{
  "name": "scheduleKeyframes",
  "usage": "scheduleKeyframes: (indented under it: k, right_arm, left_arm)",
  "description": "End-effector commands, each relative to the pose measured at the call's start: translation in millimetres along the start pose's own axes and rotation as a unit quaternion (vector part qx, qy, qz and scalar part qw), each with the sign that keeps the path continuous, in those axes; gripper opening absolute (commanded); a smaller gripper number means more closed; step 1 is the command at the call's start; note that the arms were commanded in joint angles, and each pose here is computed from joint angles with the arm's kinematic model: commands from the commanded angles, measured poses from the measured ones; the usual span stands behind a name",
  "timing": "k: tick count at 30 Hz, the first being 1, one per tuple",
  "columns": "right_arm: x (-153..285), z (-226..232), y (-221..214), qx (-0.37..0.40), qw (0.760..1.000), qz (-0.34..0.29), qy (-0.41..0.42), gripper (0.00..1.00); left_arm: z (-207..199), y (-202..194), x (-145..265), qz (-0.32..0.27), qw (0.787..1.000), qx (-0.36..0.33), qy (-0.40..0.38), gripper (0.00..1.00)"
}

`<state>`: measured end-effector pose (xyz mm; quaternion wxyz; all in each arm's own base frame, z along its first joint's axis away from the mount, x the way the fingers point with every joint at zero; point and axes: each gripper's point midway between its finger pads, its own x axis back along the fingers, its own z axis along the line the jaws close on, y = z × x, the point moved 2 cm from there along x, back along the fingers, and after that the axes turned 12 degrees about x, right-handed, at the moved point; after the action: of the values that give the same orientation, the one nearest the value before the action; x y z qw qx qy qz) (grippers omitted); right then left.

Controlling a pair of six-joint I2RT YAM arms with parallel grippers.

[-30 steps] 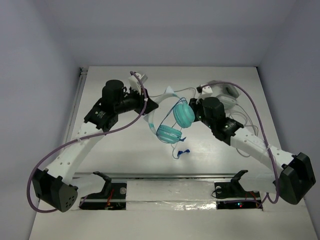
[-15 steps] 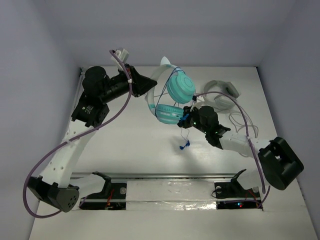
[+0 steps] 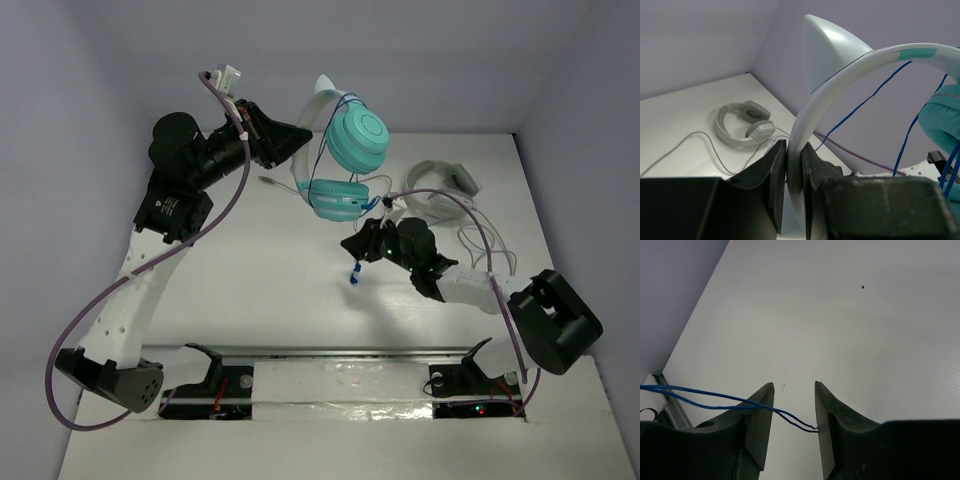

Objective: Wrap the headphones

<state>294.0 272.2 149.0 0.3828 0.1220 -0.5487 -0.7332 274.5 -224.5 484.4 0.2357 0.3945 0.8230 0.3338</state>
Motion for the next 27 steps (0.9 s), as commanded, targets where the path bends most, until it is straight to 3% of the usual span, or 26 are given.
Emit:
scheduleKeyframes:
  k: [1,13,15,18,27]
  right_arm:
    - [-3.0,4.7,10.1,0.0,0.999,-0.029,0.019,0.44]
    - [-15.4,-1.7,-1.4,-0.011,0.999,-0.026,0.015,0.39]
    - [-18.8,-2.4,-3.1,-0.015,0.999,-0.025,0.016,0.19]
    - [-17.9,-0.5,-2.0,-0.019,0.999,-0.028,0.021,0.04]
    - [-2.8,40.4,-28.7,-0.007,1.0,0.014,0.025,0.0]
  left_arm:
    - [-41.2,42.5,7.9,-0.069,0.997,-0.017,-0.043,0.0]
    - [-41.9,49.8,5.0,-0.082,0.996,-0.004,-0.04,0.0]
    - [-44.2,52.9,5.8,-0.088,0.995,-0.003,-0.04,0.0]
    - [-37.6,61.0,8.0,-0.11,0.994,-0.002,-0.018,0.0]
    - [22.4,73.1,3.0,-0.188,0.978,0.019,0.089,0.0]
